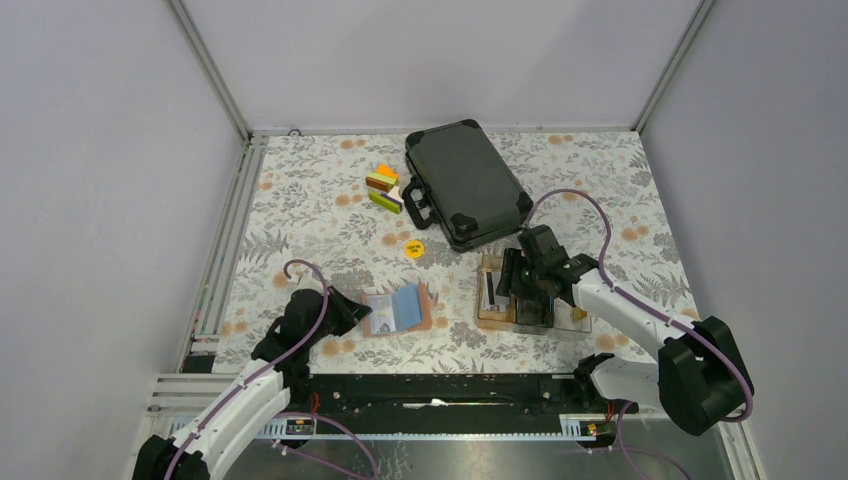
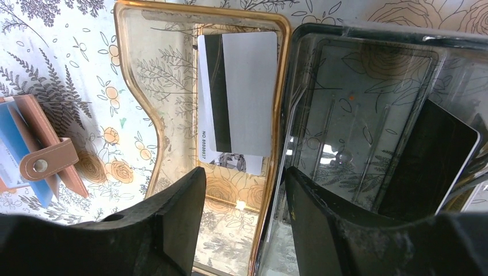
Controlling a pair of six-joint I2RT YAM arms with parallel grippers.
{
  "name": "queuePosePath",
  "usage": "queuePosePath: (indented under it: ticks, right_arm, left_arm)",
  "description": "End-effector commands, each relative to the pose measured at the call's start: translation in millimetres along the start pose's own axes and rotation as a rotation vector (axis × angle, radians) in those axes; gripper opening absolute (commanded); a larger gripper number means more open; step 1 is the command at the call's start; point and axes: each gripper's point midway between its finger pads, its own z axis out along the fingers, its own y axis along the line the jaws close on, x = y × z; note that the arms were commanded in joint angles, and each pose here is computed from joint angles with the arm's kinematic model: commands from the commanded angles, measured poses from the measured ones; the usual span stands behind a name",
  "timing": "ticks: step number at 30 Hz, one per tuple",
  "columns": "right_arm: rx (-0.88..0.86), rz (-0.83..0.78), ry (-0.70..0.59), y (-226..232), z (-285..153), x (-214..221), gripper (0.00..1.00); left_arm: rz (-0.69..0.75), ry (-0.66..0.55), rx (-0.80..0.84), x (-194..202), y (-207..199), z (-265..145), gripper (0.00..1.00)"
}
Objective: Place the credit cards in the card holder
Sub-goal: Pick up the credit card from the storage box.
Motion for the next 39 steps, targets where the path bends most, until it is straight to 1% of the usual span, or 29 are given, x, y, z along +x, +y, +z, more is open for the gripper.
queuePosePath:
  ticks: [1,15,22,32,39]
  right_arm:
    - [-0.060,0.011,-0.042,15,-10,-14,0.60]
    - [-0.034,0.004,-0.066,13,-19,-22,0.57]
    - [-0.022,0.003,-0.073,11,-22,-23,0.50]
    - [0.003,-0.001,-0.094,7,-28,-27,0.35]
    - [0.012,-0.003,-0.095,6,-29,-28,0.29]
  left_arm:
    - [0.028,-0.029,0.022,-10,-10,0,0.00]
    - [0.030,-0.026,0.023,-9,-9,2,0.00]
    - [0.028,-0.024,0.027,-9,-10,1,0.00]
    - [0.027,-0.023,0.027,-8,-9,1,0.00]
    - [0.027,-0.022,0.027,-8,-9,1,0.00]
